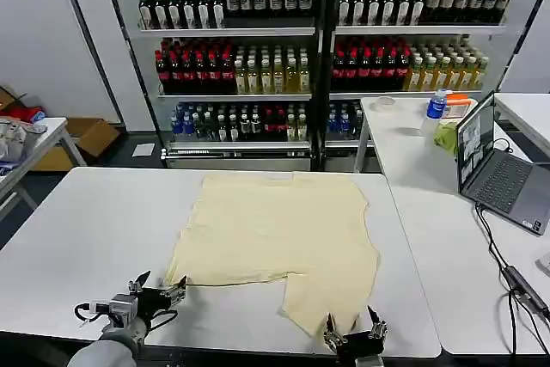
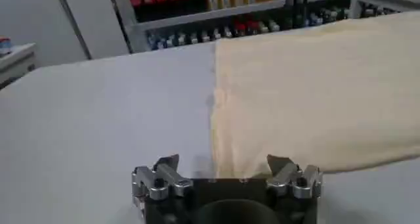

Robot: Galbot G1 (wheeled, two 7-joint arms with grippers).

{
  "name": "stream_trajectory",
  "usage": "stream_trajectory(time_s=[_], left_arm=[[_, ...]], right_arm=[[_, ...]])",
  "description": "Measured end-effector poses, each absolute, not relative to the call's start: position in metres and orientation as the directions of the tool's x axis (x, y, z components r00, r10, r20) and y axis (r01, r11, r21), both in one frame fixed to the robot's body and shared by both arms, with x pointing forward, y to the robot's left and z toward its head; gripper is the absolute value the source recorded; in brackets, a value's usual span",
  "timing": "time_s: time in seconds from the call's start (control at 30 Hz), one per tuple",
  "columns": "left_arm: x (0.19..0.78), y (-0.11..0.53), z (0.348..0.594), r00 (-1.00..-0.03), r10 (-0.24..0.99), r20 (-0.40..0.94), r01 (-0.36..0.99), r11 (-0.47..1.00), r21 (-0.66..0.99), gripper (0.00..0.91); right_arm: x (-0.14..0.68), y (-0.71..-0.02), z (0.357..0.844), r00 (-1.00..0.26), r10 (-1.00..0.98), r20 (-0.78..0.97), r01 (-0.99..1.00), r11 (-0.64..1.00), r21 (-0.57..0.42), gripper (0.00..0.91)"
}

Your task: Fold and organize the clothes.

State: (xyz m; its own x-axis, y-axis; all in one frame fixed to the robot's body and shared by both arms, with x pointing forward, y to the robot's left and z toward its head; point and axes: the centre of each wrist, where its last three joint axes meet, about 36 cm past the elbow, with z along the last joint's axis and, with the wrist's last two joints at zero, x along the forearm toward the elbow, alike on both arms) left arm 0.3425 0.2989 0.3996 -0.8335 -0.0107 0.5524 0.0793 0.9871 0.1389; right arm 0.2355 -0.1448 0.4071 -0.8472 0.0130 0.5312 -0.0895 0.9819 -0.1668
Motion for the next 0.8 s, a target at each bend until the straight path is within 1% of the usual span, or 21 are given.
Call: stream_trajectory(time_s=[0.03, 0.07, 0.1, 0.17, 0.47, 0.8], left_arm=[[0.344, 0.3, 0.399, -0.832, -0.01, 0.554, 0.081, 0.987, 0.139, 0.01], [0.345, 0.3, 0.398, -0.832, -0.009, 0.555, 0.081, 0.987, 0.138, 0.01], [0.346, 0.301, 0.397, -0.83, -0.01, 0.557, 0.081, 0.987, 0.138, 0.01], [0.348, 0.301, 0.395, -0.828, -0.01, 0.56, 0.081, 0.987, 0.137, 0.01], [0.348, 0.301, 0.389, -0.816, 0.002, 0.578, 0.088, 0.989, 0.122, 0.01], [0.344, 0.303, 0.39, -0.811, 0.01, 0.585, 0.083, 0.992, 0.099, 0.01]], right_arm=[[0.236, -0.145, 0.407, -0.846, 0.012, 0.533, -0.089, 0.982, -0.164, 0.232], [0.236, -0.144, 0.406, -0.845, 0.01, 0.535, -0.089, 0.983, -0.16, 0.171], [0.236, -0.144, 0.406, -0.844, 0.008, 0.537, -0.09, 0.984, -0.155, 0.04], [0.236, -0.144, 0.405, -0.841, 0.003, 0.541, -0.09, 0.985, -0.146, 0.0], [0.234, -0.142, 0.406, -0.838, -0.014, 0.545, -0.095, 0.988, -0.121, 0.0], [0.228, -0.149, 0.416, -0.851, -0.028, 0.524, -0.101, 0.989, -0.111, 0.0]])
